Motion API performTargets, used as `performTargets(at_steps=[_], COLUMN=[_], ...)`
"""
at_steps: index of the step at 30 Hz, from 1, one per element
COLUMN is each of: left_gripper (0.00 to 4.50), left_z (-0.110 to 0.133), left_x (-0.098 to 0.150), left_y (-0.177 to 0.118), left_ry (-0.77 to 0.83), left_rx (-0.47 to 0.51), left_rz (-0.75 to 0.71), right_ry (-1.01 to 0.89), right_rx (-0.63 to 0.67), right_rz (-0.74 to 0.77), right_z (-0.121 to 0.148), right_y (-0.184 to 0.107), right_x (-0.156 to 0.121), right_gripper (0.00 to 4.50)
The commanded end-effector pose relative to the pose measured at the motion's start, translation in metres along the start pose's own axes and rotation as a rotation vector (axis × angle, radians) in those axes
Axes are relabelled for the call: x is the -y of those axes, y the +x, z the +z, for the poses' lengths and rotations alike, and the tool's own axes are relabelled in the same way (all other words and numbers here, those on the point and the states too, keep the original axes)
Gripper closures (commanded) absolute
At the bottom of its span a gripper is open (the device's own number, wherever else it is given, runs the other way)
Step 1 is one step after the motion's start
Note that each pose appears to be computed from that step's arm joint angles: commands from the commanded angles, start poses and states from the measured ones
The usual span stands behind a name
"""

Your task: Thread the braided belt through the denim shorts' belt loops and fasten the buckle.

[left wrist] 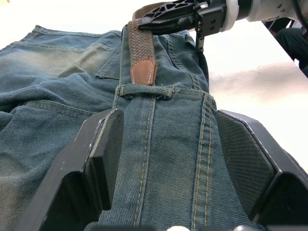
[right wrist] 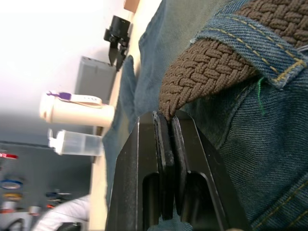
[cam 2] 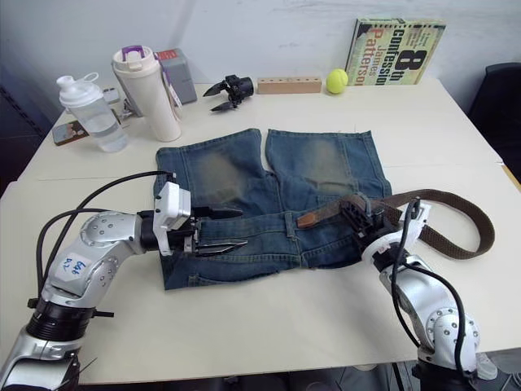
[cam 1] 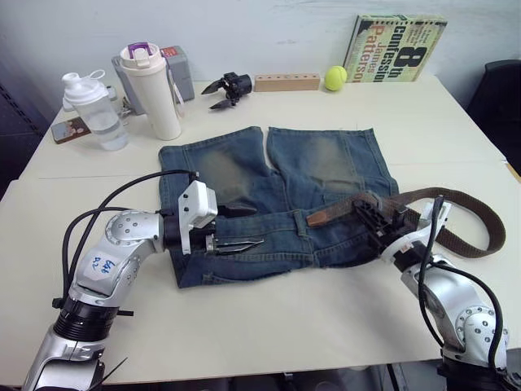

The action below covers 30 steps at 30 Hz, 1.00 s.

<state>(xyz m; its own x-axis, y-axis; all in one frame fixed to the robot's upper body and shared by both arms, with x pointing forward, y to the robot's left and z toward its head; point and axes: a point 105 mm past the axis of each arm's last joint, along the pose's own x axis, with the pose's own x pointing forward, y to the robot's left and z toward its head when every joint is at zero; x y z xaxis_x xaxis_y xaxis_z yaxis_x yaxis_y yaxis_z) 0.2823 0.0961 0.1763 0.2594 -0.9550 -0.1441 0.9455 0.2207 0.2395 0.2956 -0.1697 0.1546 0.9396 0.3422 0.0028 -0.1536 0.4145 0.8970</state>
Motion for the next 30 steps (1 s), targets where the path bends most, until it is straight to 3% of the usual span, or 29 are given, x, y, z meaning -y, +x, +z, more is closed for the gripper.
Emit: performTargets(at_steps=[1,8,13,21,30], left_gripper=[1.16,1.16,1.16,1.16,1.16], left_z=[0.012,0.01,0.008,0.007,0.008], left_x=[-0.003,-0.005,-0.005,-0.005,-0.005], left_y=[-0.002,-0.001,0.0,0.001,0.0], left_ry=[0.054,0.059,0.064,0.07,0.075], left_rx=[0.025,0.022,0.017,0.017,0.011], left_rz=[0.015,0.029,0.027,0.025,0.03], right_ry=[-0.069,-0.05,0.009,0.02,0.057], right_rx=[-0.025,-0.124,-0.127,-0.191,-0.157], right_rz=[0.055,0.124,0.162,0.192,0.14], right_z=[-0.009,-0.033,-0.03,-0.035,-0.021], right_y=[0.0,0.0,-0.001,-0.008,-0.001], right_x=[-0.013,-0.028,-0.039,-0.04,-0.019], right_gripper=[4.5,4.5,4.5,4.5,4.5])
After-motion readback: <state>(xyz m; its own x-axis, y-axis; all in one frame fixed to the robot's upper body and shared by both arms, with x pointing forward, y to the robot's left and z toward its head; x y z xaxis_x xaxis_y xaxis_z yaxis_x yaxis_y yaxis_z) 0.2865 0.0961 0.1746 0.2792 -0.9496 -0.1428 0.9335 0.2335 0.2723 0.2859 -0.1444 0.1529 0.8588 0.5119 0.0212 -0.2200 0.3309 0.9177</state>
